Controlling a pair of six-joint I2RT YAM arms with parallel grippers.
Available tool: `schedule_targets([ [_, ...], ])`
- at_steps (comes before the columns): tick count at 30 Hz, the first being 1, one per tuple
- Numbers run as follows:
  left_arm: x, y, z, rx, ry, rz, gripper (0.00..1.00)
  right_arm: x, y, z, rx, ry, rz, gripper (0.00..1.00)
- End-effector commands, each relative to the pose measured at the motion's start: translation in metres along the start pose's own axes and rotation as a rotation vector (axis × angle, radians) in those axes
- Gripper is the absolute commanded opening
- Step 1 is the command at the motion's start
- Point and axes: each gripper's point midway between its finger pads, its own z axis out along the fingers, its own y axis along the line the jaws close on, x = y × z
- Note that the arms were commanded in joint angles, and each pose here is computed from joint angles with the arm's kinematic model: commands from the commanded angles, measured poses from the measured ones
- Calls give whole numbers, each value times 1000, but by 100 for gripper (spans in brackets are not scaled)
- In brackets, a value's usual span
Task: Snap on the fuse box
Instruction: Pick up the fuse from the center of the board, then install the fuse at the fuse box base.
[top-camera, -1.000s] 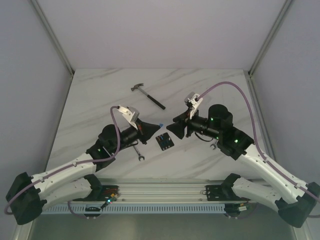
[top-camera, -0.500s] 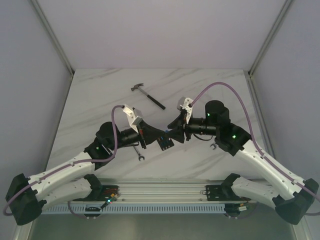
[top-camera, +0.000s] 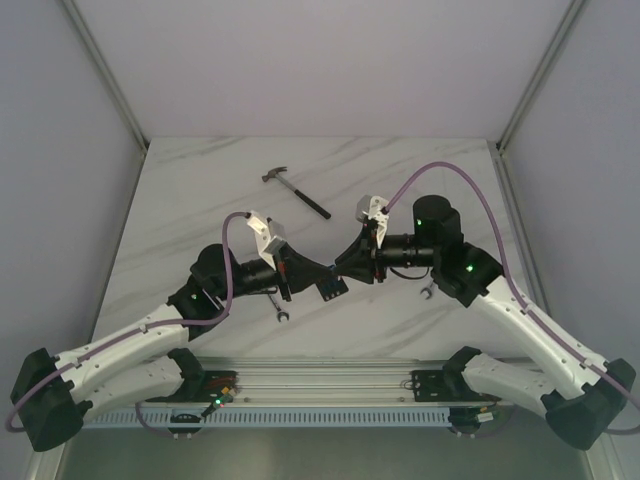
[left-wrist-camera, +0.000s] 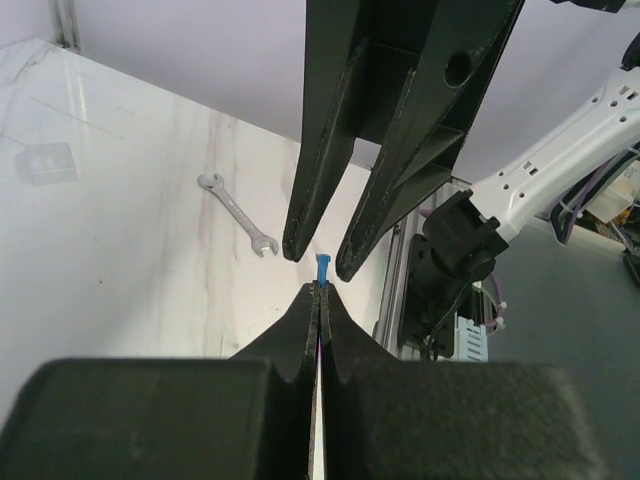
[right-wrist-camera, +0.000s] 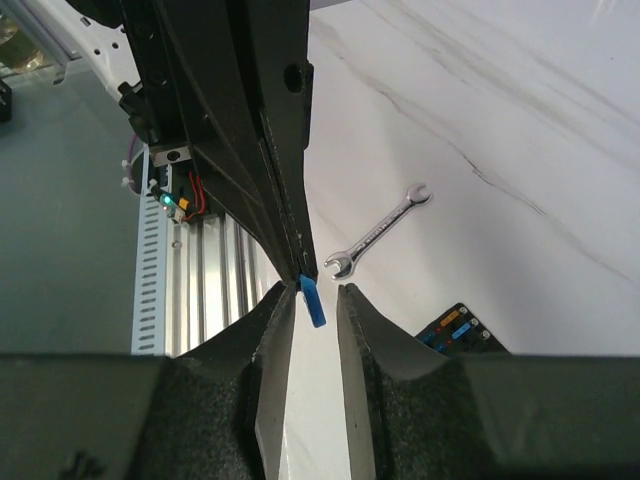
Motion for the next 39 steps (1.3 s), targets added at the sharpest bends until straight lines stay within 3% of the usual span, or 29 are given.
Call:
schedule_targets([
  [1, -16, -10, -1, 41, -43, 33, 1, -12, 7, -1, -55, -19, -35, 29],
  [6, -16, -10, -1, 48, -44, 32, 0, -10, 8, -1, -71, -15, -34, 24],
  [12, -12, -5, 2, 28, -37, 20, 1, -8, 9, 0, -83, -12, -36, 1],
  [14, -8, 1, 2, -4, -29, 9, 2, -6, 6, 0, -66, -8, -34, 0],
  [17, -2, 16, 2, -89, -22, -23, 13, -3, -3, 0, -10, 8, -18, 0],
  [19, 3, 34, -2, -190, -28, -56, 26, 1, -14, 0, 55, 24, 6, 0],
  [23, 20, 71, -14, -406, -21, -140, 42, 16, -43, 1, 209, 77, 91, 0],
  [28, 58, 110, -33, -651, 18, -264, 52, 39, -69, 5, 364, 135, 196, 0],
  [39, 119, 139, -39, -811, 95, -463, 68, 103, -111, 12, 681, 316, 336, 0],
])
